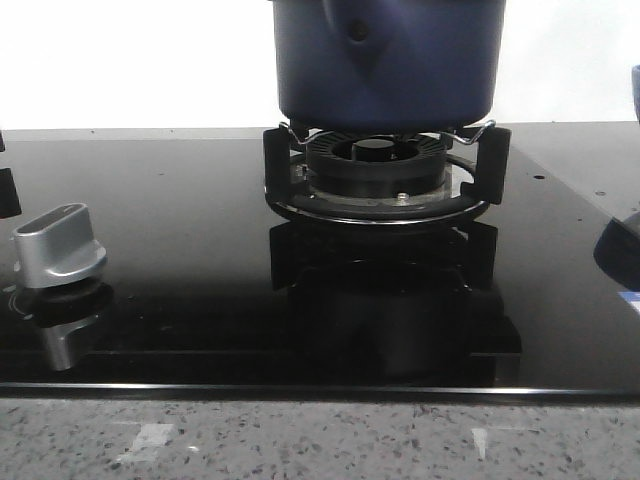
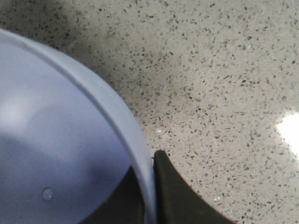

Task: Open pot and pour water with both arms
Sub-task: 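Move the emptied bowl back and set it on the counter with the right gripper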

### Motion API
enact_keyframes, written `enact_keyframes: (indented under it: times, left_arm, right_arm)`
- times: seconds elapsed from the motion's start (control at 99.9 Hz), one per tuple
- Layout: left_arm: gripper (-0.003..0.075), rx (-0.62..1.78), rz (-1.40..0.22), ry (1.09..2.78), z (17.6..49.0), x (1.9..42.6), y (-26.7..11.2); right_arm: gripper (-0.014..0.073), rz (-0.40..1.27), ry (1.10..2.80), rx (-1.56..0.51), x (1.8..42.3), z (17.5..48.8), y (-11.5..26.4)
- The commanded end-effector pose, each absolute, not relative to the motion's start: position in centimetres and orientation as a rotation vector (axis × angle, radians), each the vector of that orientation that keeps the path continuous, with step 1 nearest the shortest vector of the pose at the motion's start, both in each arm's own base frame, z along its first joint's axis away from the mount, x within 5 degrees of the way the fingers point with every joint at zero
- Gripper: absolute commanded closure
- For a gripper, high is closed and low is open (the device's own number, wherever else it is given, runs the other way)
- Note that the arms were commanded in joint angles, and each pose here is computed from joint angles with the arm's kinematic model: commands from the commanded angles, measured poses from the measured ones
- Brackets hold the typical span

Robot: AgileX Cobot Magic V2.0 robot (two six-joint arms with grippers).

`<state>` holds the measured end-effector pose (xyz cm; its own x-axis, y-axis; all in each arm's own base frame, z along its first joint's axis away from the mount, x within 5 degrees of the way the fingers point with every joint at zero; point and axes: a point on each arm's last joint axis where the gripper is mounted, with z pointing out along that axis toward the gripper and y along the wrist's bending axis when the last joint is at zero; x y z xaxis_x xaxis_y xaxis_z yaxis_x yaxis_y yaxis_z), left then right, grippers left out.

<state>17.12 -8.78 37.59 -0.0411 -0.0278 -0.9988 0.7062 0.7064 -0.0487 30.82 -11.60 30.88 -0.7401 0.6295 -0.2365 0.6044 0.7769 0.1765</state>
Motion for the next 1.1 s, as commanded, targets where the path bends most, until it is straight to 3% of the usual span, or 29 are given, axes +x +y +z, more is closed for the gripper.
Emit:
enact_keyframes:
  times: [0.0,0.44,0.531,0.721,0.791,1.091]
  left_arm:
    - [0.0469,0.539,-0.717,1.451,39.2,16.6,-8.9]
    - [0.0469,0.538,-0.715,1.452,39.2,16.6,-8.9]
    - [0.0469,0.538,-0.715,1.452,39.2,16.6,-8.9]
    - [0.0469,0.534,-0.719,1.451,39.2,16.6,-8.9]
    - [0.0469,0.525,-0.727,1.448,39.2,16.6,-8.9]
    - [0.0469,0.519,-0.732,1.447,39.3,16.6,-8.8]
  right_arm:
    - [0.0662,0.133,2.626,0.927,30.5,32.6,-11.6]
    - [0.0648,0.15,2.692,0.947,30.6,29.9,-11.2]
    - [0.0561,0.151,2.697,0.949,30.5,29.8,-11.1]
    - [0.0202,0.145,2.639,0.929,30.2,30.9,-11.0]
    - [0.0114,0.137,2.574,0.907,30.1,32.1,-11.0]
    - [0.0086,0.203,2.32,0.822,28.6,39.2,-9.8]
